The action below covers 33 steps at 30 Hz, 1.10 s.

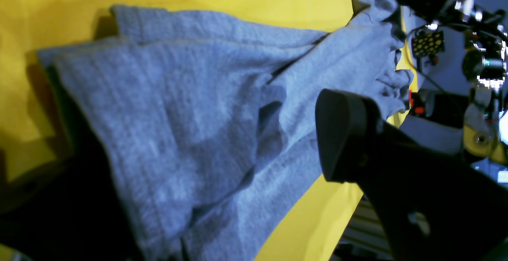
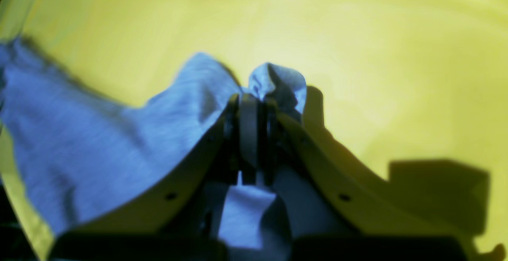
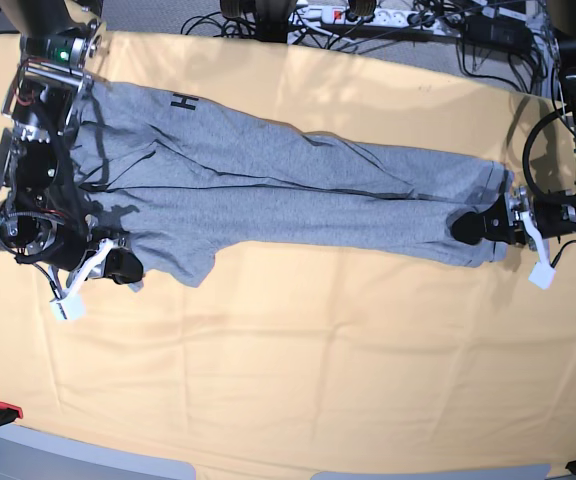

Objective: Layout the t-shirt on the table in an organized manner, then fold the t-shirt properly
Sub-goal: 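Lower the folded hem and open both grippers to release it, then move the right gripper to the folded strip's end and grasp it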

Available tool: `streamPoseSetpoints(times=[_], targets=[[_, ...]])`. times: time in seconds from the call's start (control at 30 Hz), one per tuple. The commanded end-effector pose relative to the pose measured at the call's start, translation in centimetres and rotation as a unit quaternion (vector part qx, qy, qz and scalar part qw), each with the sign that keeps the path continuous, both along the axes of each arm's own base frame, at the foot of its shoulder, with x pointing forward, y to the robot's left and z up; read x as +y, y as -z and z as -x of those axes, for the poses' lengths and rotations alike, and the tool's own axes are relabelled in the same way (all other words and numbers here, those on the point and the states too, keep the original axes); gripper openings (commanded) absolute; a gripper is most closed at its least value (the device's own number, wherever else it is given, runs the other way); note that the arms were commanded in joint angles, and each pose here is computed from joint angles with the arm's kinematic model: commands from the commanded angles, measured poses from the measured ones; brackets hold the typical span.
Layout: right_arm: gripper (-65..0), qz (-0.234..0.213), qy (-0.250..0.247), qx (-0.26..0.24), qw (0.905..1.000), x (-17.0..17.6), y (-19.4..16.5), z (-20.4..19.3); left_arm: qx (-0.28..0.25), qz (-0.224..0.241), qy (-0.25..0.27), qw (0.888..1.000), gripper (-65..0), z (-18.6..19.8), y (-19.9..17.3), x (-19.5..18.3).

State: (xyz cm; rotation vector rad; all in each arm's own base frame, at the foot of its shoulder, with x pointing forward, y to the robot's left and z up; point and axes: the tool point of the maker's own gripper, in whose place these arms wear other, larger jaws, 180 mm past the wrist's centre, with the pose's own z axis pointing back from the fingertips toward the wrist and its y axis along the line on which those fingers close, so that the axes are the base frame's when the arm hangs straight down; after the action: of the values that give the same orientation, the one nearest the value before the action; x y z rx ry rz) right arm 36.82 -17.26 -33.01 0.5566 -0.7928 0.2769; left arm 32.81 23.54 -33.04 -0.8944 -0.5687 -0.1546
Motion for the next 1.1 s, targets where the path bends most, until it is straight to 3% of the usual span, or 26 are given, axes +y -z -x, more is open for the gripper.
streamPoseSetpoints(times=[0.0, 0.3, 0.67, 0.87, 1.07], targets=[[-65.0, 0.000, -0.007, -0.038, 0.9993, 0.0, -2.3, -0.3, -0.024, -0.008, -0.007, 1.000, -15.4, -1.0, -1.5, 0.9], [-65.0, 0.050, -0.081, -0.068, 0.9932, 3.3, -4.0, 7.9, -0.032, -0.003, -0.016, 0.999, -15.4, -1.3, -1.7, 0.9], [-65.0, 0.113, -0.139, -0.039, 0.9829, 5.1, -3.7, 15.5, -0.033, -0.003, -0.016, 0.999, -15.4, -1.4, -1.8, 0.9], [-65.0, 0.157, -0.161, 0.000, 0.9743, 3.8, -2.6, 17.6, -0.053, -0.001, -0.023, 0.998, -15.4, -2.4, -3.2, 1.4], [-65.0, 0.236, -0.146, 0.034, 0.9599, 0.7, -0.9, 18.4, -0.100, 0.003, -0.054, 0.993, -15.4, -4.2, -6.6, 3.5]])
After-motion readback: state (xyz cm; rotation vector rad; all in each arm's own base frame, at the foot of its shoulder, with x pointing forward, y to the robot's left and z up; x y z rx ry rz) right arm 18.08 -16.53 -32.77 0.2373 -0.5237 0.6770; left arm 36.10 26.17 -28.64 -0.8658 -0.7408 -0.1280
